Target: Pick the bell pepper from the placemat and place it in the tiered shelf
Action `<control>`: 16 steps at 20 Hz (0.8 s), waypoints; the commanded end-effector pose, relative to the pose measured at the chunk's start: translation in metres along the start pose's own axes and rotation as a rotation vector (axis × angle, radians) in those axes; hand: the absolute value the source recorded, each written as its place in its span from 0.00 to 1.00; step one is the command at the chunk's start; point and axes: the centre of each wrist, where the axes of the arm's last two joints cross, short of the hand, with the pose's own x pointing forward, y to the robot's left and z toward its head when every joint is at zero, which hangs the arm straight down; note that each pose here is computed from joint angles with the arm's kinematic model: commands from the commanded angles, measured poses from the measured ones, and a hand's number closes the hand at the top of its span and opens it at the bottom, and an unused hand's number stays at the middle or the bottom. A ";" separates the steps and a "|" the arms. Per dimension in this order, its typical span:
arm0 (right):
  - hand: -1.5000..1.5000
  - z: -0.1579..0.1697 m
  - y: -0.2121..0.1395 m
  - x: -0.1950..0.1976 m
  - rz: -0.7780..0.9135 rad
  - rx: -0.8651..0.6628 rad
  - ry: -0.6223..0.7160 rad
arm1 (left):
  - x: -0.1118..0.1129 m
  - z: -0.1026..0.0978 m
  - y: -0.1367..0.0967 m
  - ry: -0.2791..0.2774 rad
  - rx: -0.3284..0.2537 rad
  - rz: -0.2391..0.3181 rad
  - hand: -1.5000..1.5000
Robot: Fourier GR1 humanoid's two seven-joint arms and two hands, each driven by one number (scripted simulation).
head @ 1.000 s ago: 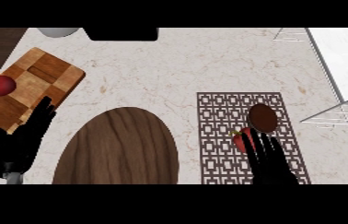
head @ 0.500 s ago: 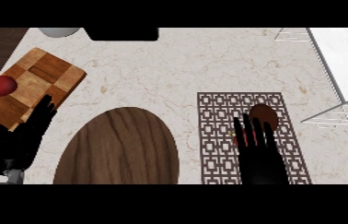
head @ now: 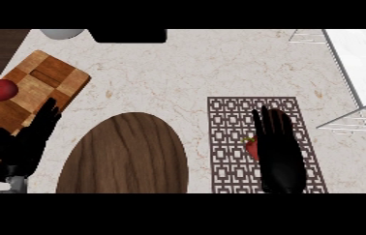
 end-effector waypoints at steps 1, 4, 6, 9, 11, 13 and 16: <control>0.00 -0.020 0.000 -0.011 -0.004 -0.006 -0.011 | 0.007 0.004 0.004 0.004 0.003 -0.002 0.50; 0.00 -0.024 0.011 -0.012 0.002 -0.005 -0.018 | -0.015 0.005 0.007 -0.001 -0.002 0.002 0.50; 0.00 -0.020 0.037 -0.003 -0.018 -0.024 -0.030 | -0.001 -0.001 -0.010 0.003 -0.003 0.001 0.50; 0.00 -0.038 0.029 0.003 0.002 -0.004 -0.013 | 0.005 0.009 0.004 0.002 0.009 -0.015 0.50; 0.00 -0.036 0.031 -0.009 -0.017 -0.007 -0.019 | 0.005 -0.017 0.013 -0.009 -0.005 -0.008 0.50; 0.00 -0.039 0.043 -0.012 -0.017 0.016 -0.014 | -0.013 -0.001 0.015 0.006 0.001 -0.007 0.50; 1.00 -0.053 0.039 -0.031 -0.039 0.037 -0.010 | 0.000 -0.011 0.003 0.008 0.002 0.011 0.50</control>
